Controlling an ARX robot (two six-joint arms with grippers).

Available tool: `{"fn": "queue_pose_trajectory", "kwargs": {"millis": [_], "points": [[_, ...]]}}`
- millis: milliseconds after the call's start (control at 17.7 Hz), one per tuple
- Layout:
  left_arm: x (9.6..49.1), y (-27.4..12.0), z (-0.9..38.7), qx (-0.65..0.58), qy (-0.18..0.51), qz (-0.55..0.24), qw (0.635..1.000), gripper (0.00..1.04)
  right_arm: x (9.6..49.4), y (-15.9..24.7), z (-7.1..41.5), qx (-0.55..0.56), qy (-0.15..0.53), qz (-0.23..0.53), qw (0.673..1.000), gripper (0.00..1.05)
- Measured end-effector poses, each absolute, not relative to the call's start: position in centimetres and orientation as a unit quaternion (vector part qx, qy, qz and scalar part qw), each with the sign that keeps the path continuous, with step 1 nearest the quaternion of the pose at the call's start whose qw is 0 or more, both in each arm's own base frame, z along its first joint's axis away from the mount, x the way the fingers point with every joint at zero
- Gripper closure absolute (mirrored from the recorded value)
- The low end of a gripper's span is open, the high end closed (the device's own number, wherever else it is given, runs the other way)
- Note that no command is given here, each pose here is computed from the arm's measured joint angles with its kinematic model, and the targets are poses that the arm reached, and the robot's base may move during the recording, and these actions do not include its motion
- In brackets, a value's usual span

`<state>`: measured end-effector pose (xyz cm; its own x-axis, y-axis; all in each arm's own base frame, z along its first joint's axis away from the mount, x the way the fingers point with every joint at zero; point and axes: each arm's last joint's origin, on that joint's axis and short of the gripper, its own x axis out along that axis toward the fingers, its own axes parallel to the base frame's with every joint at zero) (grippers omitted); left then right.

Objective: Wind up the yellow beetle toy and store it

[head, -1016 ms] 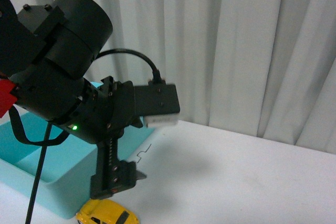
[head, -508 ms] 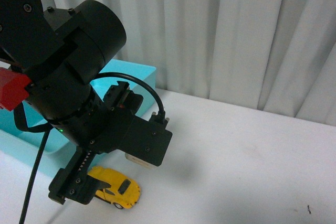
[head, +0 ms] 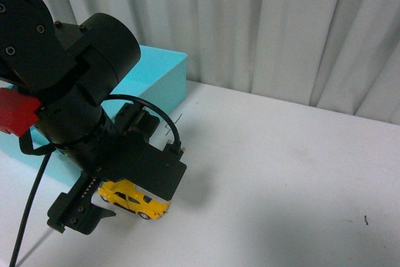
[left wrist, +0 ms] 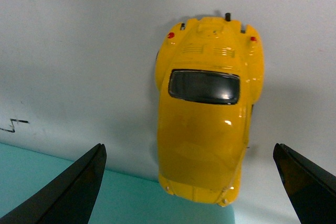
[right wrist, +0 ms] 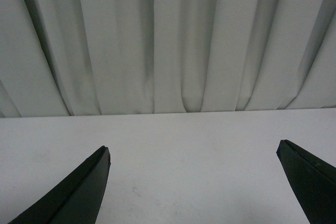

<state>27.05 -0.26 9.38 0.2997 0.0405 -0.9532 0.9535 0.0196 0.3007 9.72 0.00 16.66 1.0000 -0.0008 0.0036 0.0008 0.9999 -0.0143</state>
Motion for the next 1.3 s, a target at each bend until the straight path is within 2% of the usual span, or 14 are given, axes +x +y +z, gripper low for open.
{"fn": "queue_pose_trajectory", "kwargs": {"millis": [56, 113, 226, 339, 395, 564, 621, 846, 1016, 1072, 1185, 1298], "points": [[27.2, -0.1, 9.1, 0.574, 0.434, -0.401, 0.567, 0.07, 9.7, 0.0, 16.7, -0.007, -0.002, 0.0, 1.0, 0.07], [27.2, 0.0, 8.8, 0.573, 0.435, -0.402, 0.566, 0.14, 9.7, 0.0, 16.7, -0.007, -0.002, 0.0, 1.0, 0.07], [27.2, 0.0, 8.5, 0.571, 0.438, -0.404, 0.565, 0.32, 9.7, 0.0, 16.7, -0.007, -0.002, 0.0, 1.0, 0.07], [27.3, -0.1, 8.2, 0.566, 0.443, -0.401, 0.568, 0.55, 9.7, 0.0, 16.7, -0.007, -0.002, 0.0, 1.0, 0.07], [27.3, -0.2, 8.3, 0.565, 0.443, -0.399, 0.57, 0.61, 9.7, 0.0, 16.7, -0.007, -0.002, 0.0, 1.0, 0.07], [27.4, -0.6, 8.5, 0.547, 0.453, -0.4, 0.579, 0.65, 9.7, 0.0, 16.7, -0.007, -0.002, 0.0, 1.0, 0.07], [27.1, -1.1, 9.0, 0.52, 0.454, -0.413, 0.594, 0.65, 9.7, 0.0, 16.7, -0.007, -0.002, 0.0, 1.0, 0.07], [27.6, -3.2, 15.7, 0.401, 0.368, -0.437, 0.716, 0.65, 9.7, 0.0, 16.7, -0.007, -0.002, 0.0, 1.0, 0.07], [28.5, -1.8, 21.4, 0.32, 0.274, -0.403, 0.813, 0.65, 9.7, 0.0, 16.7, -0.007, -0.002, 0.0, 1.0, 0.07], [29.4, -0.6, 23.0, 0.31, 0.244, -0.365, 0.844, 0.65, 9.7, 0.0, 16.7, -0.007, -0.002, 0.0, 1.0, 0.07], [31.5, 3.5, 25.2, 0.282, 0.215, -0.228, 0.907, 0.65, 9.7, 0.0, 16.7, -0.007, -0.002, 0.0, 1.0, 0.07], [33.1, 8.1, 24.3, 0.249, 0.258, -0.088, 0.93, 0.65, 9.7, 0.0, 16.7, -0.007, -0.002, 0.0, 1.0, 0.07]]}}
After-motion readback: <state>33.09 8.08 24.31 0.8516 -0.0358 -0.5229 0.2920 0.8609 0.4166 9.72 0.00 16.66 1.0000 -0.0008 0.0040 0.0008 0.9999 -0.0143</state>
